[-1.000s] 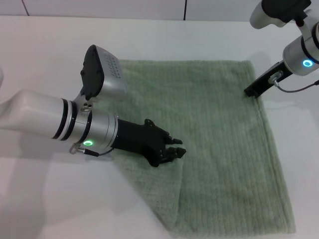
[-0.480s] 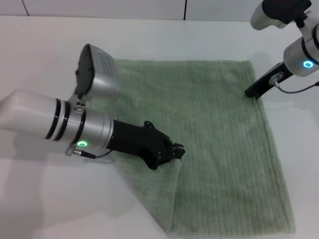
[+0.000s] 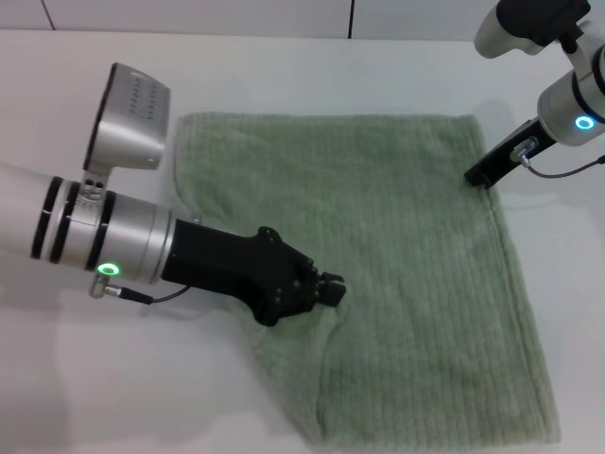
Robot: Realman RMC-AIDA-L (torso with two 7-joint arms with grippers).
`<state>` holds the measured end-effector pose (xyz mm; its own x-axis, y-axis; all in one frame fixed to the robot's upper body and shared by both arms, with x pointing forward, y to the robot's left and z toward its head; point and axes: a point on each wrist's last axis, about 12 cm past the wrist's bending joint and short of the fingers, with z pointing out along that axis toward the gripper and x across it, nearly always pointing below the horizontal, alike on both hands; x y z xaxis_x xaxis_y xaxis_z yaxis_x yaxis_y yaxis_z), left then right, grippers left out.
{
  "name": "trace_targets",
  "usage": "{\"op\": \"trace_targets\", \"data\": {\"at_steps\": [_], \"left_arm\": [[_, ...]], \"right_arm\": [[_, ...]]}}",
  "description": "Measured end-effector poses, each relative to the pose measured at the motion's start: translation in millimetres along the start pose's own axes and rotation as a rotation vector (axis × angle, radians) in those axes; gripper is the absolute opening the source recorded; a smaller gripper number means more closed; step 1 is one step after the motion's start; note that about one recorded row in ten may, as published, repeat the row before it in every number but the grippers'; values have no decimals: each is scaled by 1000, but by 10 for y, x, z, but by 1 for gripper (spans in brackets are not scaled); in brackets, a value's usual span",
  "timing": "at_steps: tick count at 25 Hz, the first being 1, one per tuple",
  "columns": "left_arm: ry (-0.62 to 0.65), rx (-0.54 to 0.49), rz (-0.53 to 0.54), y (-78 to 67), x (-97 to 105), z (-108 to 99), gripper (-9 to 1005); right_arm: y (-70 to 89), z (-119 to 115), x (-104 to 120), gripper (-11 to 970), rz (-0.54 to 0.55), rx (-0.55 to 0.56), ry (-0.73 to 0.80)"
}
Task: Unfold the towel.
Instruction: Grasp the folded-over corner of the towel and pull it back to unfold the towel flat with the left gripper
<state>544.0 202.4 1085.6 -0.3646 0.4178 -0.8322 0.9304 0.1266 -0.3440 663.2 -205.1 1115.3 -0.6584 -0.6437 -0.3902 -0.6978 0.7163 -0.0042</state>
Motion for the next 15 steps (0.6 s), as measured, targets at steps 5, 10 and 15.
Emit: {"op": "trace_targets", "data": {"at_steps": [5, 10, 15], "left_arm": [[18, 5, -21, -6, 48, -124, 47], [24, 11, -38, -15, 82, -247, 54], [7, 42, -45, -53, 78, -356, 60]], "right_arm": [[1, 1, 0, -1, -5, 0, 1], [7, 6, -1, 0, -9, -3, 4], [7, 6, -2, -1, -9, -4, 4]]}}
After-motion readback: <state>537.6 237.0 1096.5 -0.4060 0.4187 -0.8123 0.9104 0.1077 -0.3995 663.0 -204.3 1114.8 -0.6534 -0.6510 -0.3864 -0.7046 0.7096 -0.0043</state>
